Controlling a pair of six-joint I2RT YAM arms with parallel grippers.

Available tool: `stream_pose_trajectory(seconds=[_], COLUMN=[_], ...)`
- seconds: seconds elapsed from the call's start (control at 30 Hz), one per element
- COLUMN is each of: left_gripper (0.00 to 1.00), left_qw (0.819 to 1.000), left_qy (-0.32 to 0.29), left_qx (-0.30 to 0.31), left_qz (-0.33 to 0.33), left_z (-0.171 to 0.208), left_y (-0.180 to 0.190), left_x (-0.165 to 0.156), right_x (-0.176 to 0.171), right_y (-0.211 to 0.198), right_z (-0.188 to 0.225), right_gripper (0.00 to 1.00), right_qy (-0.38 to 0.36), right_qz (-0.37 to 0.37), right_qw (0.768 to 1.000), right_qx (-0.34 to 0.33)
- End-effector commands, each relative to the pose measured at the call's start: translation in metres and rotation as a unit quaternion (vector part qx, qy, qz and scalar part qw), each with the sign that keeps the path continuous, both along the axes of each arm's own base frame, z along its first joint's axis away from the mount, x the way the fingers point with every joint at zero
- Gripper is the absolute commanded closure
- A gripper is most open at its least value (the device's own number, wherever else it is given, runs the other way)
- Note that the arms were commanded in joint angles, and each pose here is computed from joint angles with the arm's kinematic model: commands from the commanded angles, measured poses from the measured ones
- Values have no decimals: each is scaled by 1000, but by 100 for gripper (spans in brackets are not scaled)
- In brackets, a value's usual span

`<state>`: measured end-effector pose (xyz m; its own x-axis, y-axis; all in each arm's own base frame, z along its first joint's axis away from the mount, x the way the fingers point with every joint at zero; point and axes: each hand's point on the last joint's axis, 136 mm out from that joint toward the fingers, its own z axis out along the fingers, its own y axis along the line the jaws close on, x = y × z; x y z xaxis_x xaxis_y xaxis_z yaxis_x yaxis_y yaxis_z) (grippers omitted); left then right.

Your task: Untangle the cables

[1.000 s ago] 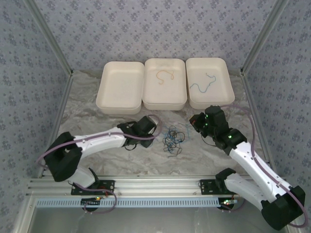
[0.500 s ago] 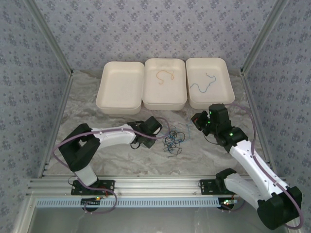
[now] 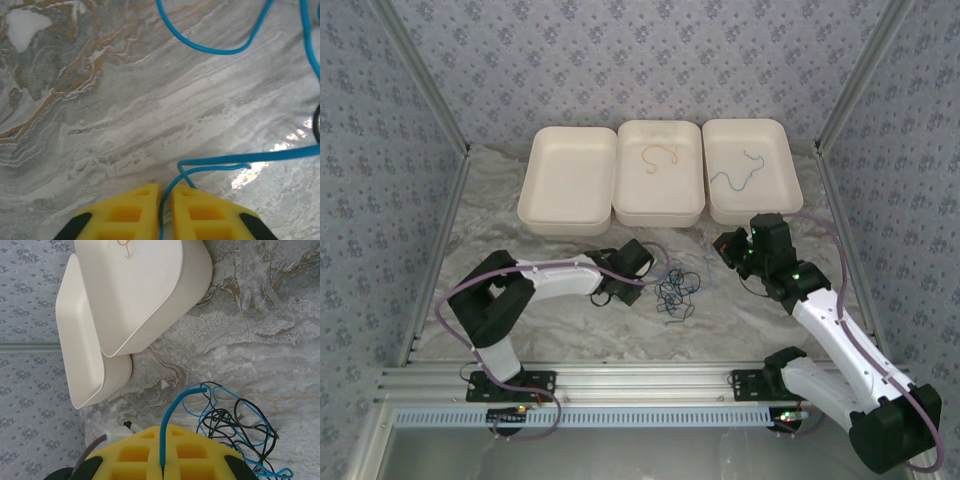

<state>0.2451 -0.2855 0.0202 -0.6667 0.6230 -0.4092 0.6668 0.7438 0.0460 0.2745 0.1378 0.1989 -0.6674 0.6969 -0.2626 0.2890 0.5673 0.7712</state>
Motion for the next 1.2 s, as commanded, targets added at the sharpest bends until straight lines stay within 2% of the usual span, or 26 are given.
stream_pose_trajectory(seconds=[0.0, 0.07, 0.13, 0.23, 0.33, 0.43, 0.57, 0.63, 0.67, 0.73, 0.8, 0.87, 0.97, 1.1, 1.17], left_gripper=[93, 100, 100, 100, 100, 100, 100, 100, 100, 100, 100, 100, 100, 100, 100], left_qw=[1000, 999, 997, 986, 960, 927, 885, 852, 830, 776, 711, 662, 597, 519, 487], left_qy=[-1, -16, -33, -38, -28, -6, 1, 1, -2, -9, -12, -14, -11, -7, -16], left_qx=[-13, -9, -12, -60, -143, -240, -307, -338, -356, -386, -430, -474, -508, -557, -580], left_qz=[11, 33, 68, 148, 237, 288, 350, 399, 430, 499, 556, 580, 621, 648, 652], left_z=[-6, -1, 8, 26, 45, 64, 84, 90, 94, 98, 99, 103, 104, 105, 111], left_y=[2, 10, 23, 51, 83, 101, 129, 151, 165, 195, 216, 223, 233, 241, 247], left_x=[1, 5, 12, 23, 32, 34, 35, 35, 34, 27, 17, 11, 0, -3, -2], right_x=[4, 4, 5, 8, 10, 12, 14, 15, 15, 15, 16, 17, 20, 21, 20], right_y=[-1, -2, -4, -9, -21, -31, -42, -48, -53, -61, -72, -82, -94, -106, -106], right_z=[5, 6, 10, 28, 52, 76, 94, 102, 106, 117, 130, 145, 159, 171, 168], right_gripper=[100, 100, 100, 100, 100, 100, 100, 100, 100, 100, 100, 100, 100, 100, 100], right_qy=[-13, -16, -21, -46, -73, -97, -113, -120, -124, -132, -147, -164, -175, -191, -190], right_qz=[0, -1, -3, -6, -22, -37, -53, -63, -70, -83, -99, -114, -132, -151, -152], right_qw=[1000, 1000, 1000, 999, 996, 993, 990, 988, 987, 985, 981, 977, 973, 968, 968], right_qx=[1, -3, -8, -22, -47, -61, -66, -70, -72, -73, -76, -78, -73, -60, -59])
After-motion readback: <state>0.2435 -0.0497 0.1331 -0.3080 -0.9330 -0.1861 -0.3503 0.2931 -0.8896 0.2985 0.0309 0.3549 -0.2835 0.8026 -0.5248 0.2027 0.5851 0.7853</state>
